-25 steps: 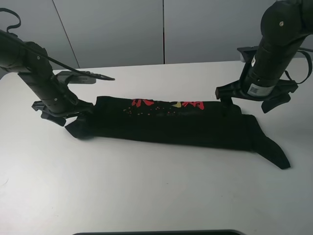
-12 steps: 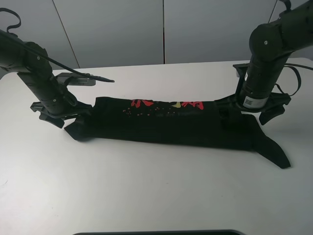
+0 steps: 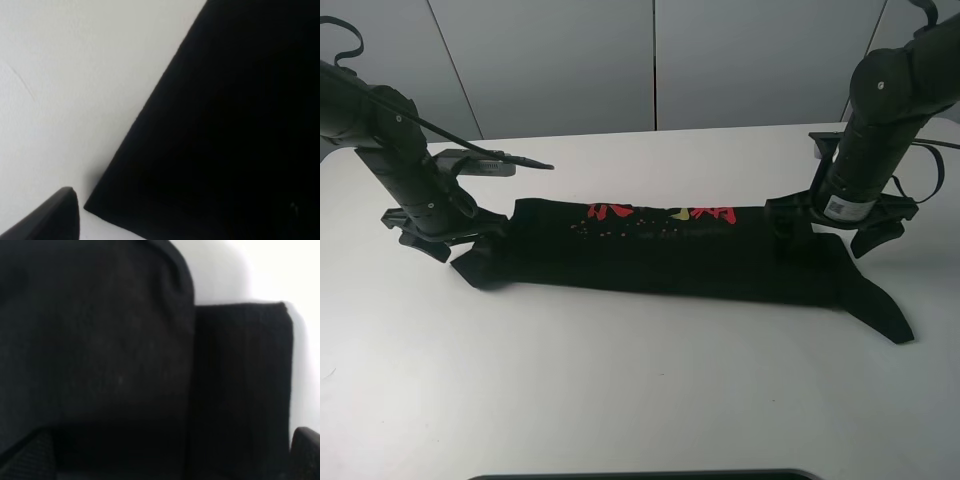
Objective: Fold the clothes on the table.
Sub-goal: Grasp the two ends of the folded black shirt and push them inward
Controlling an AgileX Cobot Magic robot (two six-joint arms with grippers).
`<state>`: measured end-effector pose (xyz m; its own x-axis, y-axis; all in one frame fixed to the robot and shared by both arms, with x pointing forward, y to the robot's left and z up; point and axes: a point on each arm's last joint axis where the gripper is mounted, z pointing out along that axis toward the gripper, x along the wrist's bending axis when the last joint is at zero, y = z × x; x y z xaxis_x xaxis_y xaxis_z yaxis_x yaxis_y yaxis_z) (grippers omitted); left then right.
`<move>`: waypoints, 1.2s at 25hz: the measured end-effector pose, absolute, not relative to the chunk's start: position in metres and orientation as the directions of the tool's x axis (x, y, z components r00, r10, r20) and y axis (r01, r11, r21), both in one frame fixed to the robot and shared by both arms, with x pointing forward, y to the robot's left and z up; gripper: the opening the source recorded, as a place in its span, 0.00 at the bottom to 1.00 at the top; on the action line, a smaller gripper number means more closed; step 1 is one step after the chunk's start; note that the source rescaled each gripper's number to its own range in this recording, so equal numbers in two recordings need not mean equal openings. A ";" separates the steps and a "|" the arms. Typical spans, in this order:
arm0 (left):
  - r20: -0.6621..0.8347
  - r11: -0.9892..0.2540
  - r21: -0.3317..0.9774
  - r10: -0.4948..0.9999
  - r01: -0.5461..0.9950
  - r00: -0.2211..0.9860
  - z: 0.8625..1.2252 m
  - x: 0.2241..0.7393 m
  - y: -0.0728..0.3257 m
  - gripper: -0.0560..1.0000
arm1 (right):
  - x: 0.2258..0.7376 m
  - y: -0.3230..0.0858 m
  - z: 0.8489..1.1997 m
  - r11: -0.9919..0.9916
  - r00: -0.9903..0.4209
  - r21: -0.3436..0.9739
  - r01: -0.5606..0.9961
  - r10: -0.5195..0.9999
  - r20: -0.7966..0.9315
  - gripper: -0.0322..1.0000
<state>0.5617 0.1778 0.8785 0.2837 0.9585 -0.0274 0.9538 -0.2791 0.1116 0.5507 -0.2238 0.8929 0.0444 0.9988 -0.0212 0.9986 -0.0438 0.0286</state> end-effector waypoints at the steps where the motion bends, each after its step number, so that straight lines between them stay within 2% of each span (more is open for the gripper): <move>1: -0.027 -0.279 0.112 0.959 0.954 0.284 0.879 0.562 0.178 0.99 | 0.551 -0.224 0.893 -0.044 0.044 0.030 0.999 0.999 -0.021 1.00; 8: -0.026 -0.280 0.112 0.958 0.953 0.285 0.879 0.562 0.178 0.99 | 0.550 -0.224 0.873 -0.041 0.040 -0.027 0.999 0.999 -0.036 1.00; 17: -0.026 -0.281 0.105 0.958 0.954 0.285 0.879 0.562 0.178 1.00 | 0.555 -0.240 0.872 -0.076 0.076 -0.014 0.997 0.997 -0.025 1.00; 30: -0.024 -0.283 0.104 0.958 0.954 0.287 0.879 0.561 0.178 1.00 | 0.546 -0.241 0.863 -0.051 0.051 -0.003 0.999 0.999 0.014 0.98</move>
